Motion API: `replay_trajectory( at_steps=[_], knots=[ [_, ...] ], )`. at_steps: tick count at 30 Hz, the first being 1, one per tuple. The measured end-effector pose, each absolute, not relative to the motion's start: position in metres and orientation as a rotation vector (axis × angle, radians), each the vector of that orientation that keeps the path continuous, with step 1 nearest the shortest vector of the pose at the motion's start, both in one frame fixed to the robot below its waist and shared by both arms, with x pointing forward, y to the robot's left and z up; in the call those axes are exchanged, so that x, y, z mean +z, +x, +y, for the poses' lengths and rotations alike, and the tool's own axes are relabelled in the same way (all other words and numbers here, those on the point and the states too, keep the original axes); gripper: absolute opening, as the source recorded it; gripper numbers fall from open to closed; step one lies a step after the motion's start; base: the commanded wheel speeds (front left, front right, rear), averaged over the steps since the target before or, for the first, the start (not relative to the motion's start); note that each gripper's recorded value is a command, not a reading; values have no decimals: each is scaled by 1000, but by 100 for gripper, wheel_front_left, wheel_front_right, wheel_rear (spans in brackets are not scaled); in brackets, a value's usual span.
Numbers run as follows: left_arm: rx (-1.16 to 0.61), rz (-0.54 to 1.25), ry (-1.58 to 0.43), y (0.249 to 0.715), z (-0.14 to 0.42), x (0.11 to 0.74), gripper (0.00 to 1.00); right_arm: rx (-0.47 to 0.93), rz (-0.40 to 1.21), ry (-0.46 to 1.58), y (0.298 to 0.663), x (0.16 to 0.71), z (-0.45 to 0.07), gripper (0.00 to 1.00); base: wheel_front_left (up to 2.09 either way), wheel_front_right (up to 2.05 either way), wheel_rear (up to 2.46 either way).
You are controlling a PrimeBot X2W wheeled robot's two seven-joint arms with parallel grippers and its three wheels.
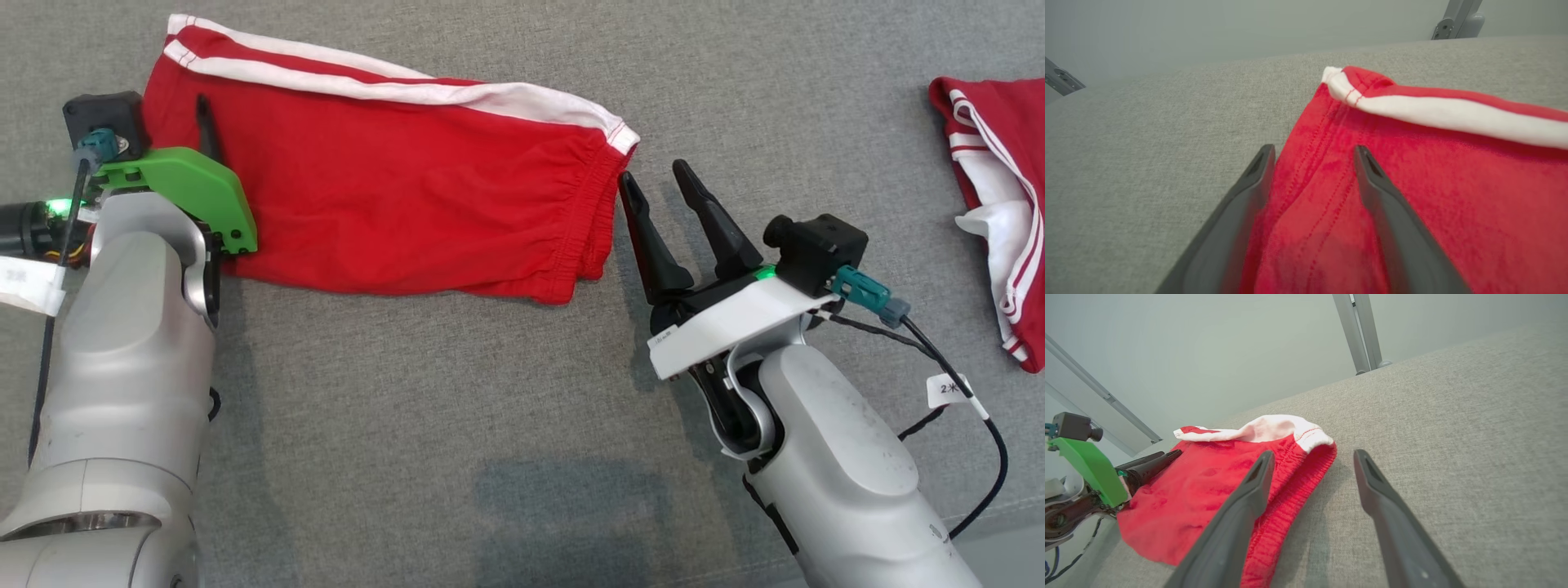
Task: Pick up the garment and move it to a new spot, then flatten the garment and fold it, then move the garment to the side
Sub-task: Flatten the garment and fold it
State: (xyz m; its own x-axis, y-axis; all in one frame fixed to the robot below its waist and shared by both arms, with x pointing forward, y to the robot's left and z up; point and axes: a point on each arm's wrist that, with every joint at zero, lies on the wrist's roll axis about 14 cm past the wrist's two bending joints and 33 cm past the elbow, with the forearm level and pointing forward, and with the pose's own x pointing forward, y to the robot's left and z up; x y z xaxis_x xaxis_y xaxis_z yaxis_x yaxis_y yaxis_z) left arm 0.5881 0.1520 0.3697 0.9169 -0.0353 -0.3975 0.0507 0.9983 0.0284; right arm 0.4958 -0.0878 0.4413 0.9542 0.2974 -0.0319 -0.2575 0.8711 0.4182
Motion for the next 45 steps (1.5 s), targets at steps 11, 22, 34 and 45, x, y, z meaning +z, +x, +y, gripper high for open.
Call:
replay_trajectory(
  at_steps=[11, 22, 34, 45],
  knots=[
    [-29, 585, 2, 576, 157, 349, 0, 263, 89, 419, 487, 445, -98, 100, 0, 0, 0],
    [6, 578, -83, 539, 166, 351, 0, 225, 91, 424, 470, 452, -109, 100, 0, 0, 0],
    [82, 515, -119, 475, 187, 360, 100, 291, 94, 396, 448, 462, -85, 100, 0, 0, 0],
    [114, 414, -93, 433, 201, 367, 100, 372, 167, 353, 450, 442, -53, 100, 0, 0, 0]
  ],
)
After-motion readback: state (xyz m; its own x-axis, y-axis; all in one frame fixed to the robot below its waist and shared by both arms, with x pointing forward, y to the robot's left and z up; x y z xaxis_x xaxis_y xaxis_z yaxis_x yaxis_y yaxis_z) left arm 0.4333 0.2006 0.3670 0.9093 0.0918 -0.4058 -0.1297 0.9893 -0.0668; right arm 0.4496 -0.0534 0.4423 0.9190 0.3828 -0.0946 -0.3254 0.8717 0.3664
